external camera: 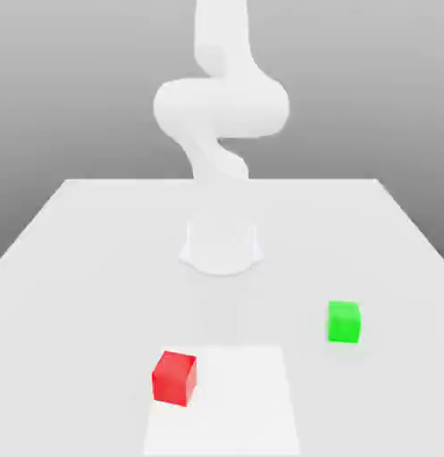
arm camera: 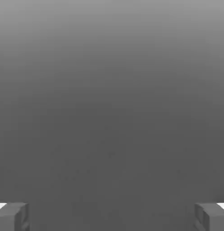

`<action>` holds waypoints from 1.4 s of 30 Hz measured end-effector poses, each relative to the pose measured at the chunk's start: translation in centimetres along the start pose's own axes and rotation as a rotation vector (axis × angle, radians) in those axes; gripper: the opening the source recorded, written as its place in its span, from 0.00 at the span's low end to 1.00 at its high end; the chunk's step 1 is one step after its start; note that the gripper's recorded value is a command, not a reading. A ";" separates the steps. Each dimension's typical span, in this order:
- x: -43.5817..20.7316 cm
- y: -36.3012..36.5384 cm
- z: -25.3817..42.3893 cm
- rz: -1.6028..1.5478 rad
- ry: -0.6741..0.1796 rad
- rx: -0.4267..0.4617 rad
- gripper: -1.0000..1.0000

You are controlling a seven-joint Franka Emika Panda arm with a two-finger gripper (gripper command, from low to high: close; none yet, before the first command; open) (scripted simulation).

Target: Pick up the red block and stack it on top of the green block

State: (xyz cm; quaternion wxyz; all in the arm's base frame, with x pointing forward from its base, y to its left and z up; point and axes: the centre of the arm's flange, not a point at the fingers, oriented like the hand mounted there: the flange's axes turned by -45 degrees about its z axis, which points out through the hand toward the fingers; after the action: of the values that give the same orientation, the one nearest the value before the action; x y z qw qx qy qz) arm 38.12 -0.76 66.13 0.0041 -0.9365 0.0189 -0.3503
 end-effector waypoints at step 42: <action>-28.4 1.7 34.5 0.084 -0.713 -0.039 0.00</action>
State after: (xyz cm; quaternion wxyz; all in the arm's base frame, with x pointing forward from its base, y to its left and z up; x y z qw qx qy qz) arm 39.33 -1.57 21.42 0.0068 -0.9981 0.0614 -0.0005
